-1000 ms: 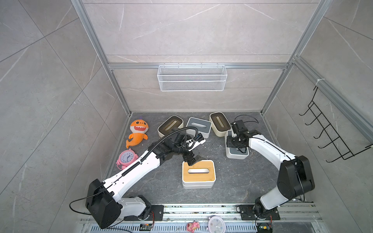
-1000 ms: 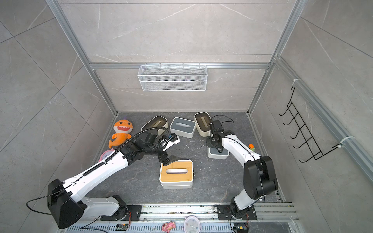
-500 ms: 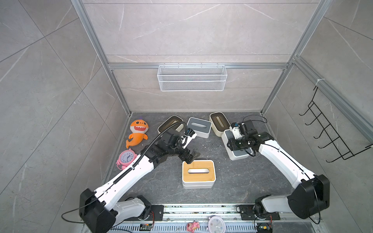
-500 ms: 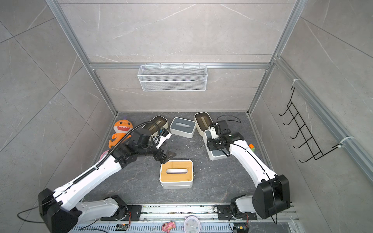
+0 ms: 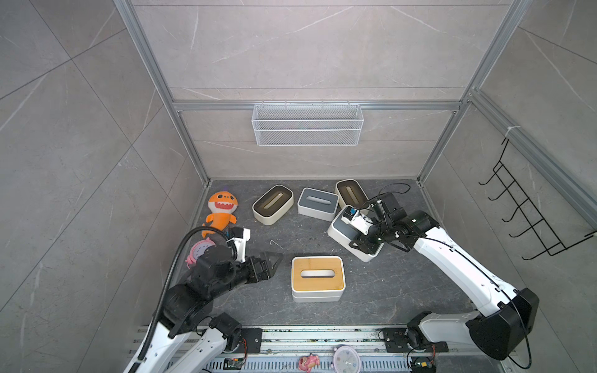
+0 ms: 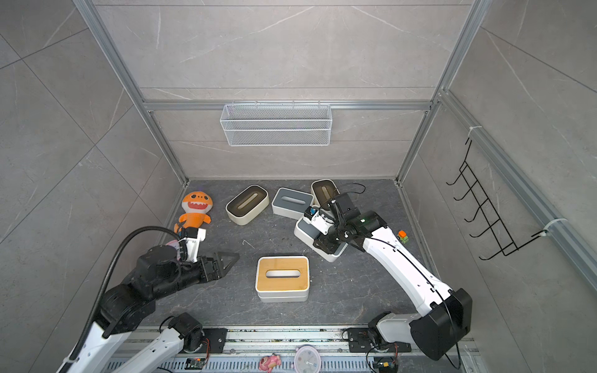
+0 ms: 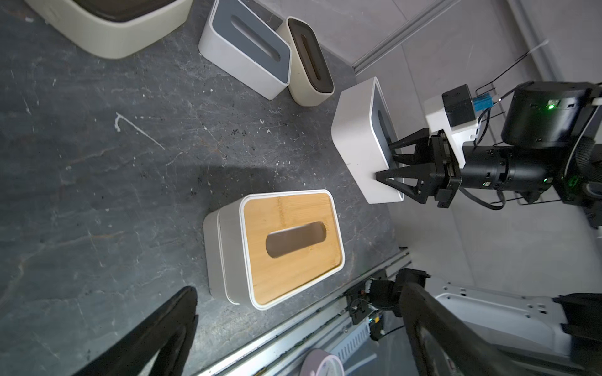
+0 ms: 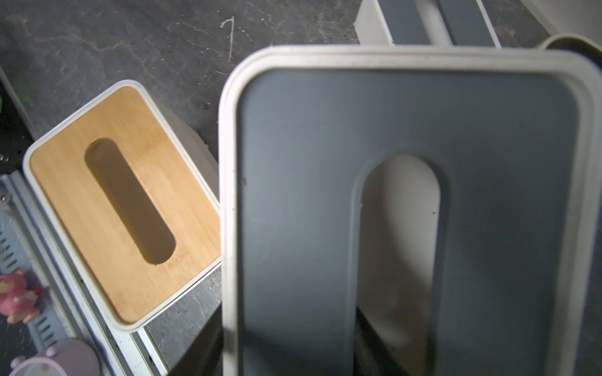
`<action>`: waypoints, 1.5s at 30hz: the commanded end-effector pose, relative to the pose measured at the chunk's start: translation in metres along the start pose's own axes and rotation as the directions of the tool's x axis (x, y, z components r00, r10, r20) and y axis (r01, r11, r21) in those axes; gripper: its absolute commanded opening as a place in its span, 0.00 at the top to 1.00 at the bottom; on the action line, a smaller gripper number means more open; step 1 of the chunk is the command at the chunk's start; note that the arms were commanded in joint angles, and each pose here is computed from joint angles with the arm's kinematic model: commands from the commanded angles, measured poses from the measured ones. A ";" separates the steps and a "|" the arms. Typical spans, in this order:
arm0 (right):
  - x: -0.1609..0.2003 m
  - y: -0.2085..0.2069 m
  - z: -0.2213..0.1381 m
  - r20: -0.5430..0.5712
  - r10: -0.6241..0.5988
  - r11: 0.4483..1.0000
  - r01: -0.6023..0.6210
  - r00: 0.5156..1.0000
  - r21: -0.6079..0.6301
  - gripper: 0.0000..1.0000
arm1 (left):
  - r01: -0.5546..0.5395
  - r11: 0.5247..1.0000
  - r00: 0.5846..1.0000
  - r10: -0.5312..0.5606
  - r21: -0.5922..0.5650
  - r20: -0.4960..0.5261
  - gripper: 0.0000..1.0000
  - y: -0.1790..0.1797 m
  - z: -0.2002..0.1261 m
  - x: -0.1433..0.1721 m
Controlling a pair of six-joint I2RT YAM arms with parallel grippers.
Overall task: Stack the tissue boxes
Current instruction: Pick up the tissue box from the center of the board, then place the tissue box at the tissue box.
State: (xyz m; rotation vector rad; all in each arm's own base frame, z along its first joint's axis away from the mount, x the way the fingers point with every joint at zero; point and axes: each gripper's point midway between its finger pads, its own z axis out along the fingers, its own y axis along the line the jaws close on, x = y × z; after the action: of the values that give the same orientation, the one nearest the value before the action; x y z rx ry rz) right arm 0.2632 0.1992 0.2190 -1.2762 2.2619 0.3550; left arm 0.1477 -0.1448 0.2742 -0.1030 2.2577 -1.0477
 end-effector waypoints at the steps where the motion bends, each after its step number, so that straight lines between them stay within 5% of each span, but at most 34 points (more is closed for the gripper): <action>1: -0.014 0.026 -0.019 0.035 -0.167 0.982 0.170 0.985 -0.086 0.52 | 0.165 0.986 0.986 -0.165 -0.019 -0.030 0.00 0.009 -0.007 0.015; 5: -0.019 0.069 -0.021 0.078 -0.315 0.926 0.324 0.946 -0.195 0.52 | 0.177 0.983 0.980 -0.180 -0.042 -0.089 0.00 0.013 0.001 0.024; 15: -0.026 0.114 -0.027 0.079 -0.493 0.839 0.498 0.866 -0.220 0.53 | 0.172 0.978 0.972 -0.188 -0.117 -0.140 0.00 0.022 0.005 0.031; 31: -0.027 0.147 0.003 -0.031 -0.540 0.820 0.518 0.841 -0.244 0.52 | 0.064 0.996 0.985 -0.072 -0.058 -0.159 0.00 0.012 -0.019 0.037; 45: -0.026 0.157 0.016 -0.075 -0.522 0.834 0.490 0.850 -0.255 0.53 | 0.081 0.997 0.984 -0.081 -0.006 -0.157 0.00 0.010 -0.014 0.041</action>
State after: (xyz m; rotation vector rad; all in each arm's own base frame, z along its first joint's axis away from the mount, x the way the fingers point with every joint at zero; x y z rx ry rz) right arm 0.1448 0.2992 0.2102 -2.0379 1.9183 0.3326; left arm 0.1094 -0.1337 0.2512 -0.1574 2.4250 -1.0754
